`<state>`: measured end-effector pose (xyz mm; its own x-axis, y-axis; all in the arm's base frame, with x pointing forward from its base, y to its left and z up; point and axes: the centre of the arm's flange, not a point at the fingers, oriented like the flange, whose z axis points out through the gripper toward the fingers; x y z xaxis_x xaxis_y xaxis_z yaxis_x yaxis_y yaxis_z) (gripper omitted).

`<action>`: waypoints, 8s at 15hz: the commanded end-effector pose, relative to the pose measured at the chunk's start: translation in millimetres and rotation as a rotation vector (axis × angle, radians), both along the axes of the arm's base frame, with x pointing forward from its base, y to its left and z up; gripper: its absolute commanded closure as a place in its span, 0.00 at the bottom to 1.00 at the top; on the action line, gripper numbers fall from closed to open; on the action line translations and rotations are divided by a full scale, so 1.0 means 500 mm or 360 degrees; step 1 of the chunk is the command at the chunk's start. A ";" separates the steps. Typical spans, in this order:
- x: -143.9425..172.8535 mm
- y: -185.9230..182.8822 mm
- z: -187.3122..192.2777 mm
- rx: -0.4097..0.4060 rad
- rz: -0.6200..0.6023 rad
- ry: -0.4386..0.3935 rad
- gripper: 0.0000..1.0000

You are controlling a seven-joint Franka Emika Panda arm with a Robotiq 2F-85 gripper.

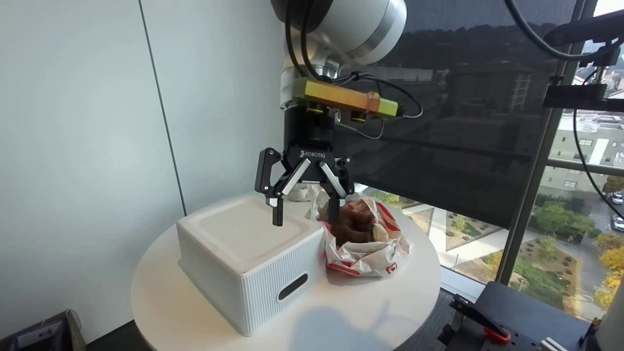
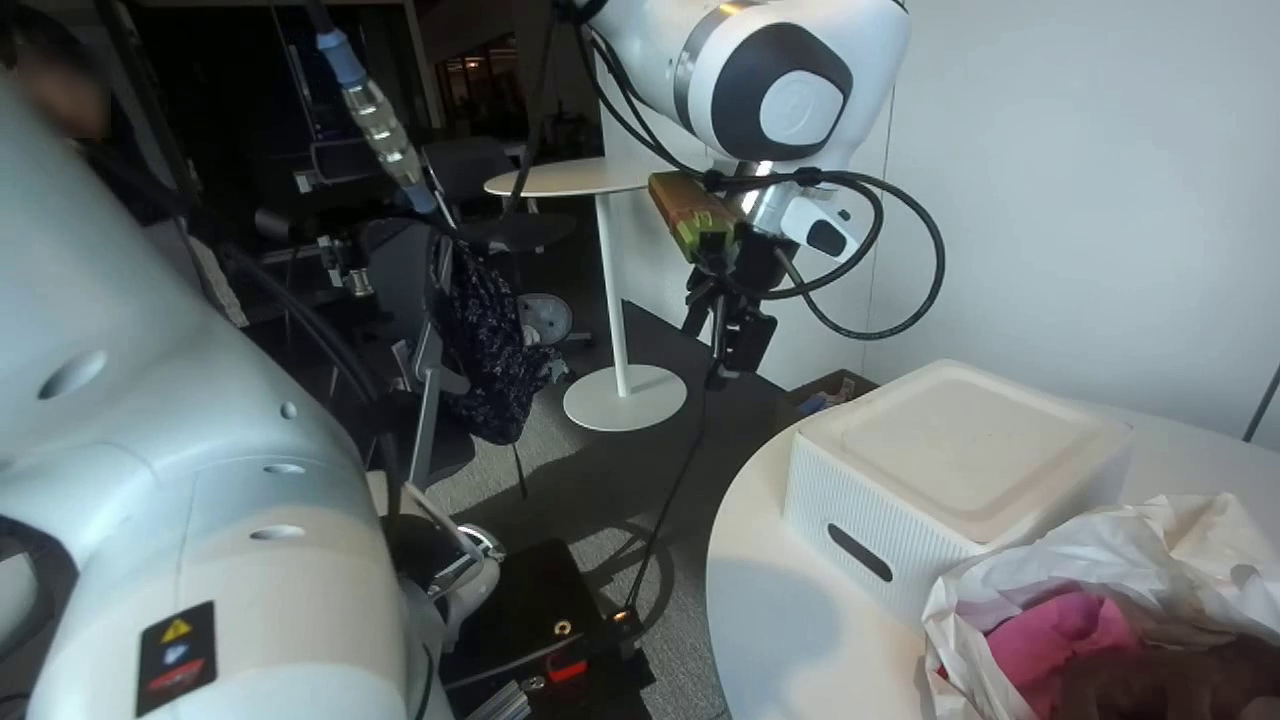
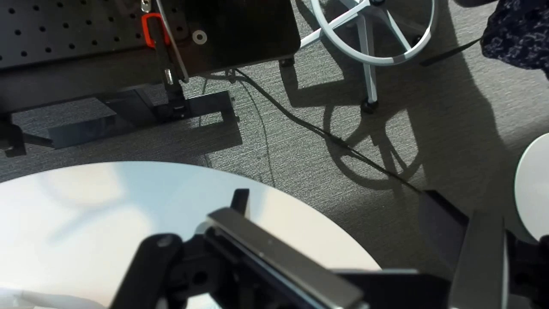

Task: Take the moose, radish, pink t-shirt and orange out of the plastic bag and put them on top of the container.

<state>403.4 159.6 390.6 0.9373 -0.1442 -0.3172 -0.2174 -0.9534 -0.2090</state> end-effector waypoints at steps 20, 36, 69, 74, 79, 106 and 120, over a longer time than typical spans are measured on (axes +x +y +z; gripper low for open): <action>0.438 -0.561 -0.378 -0.0649 -0.0964 -0.0131 0.00; 0.388 -0.551 -0.460 -0.0820 -0.1096 -0.0307 0.86; 0.642 0.053 -0.135 -0.0724 -0.0143 -0.0726 0.92; 0.703 0.075 -0.178 -0.0819 -0.0130 -0.0917 0.88; 0.699 0.051 -0.203 -0.0854 -0.0128 -0.1032 0.39; 0.368 -0.463 -0.428 -0.1020 -0.1257 -0.0167 0.00; 0.382 -0.525 -0.561 -0.1306 -0.1375 -0.0661 0.42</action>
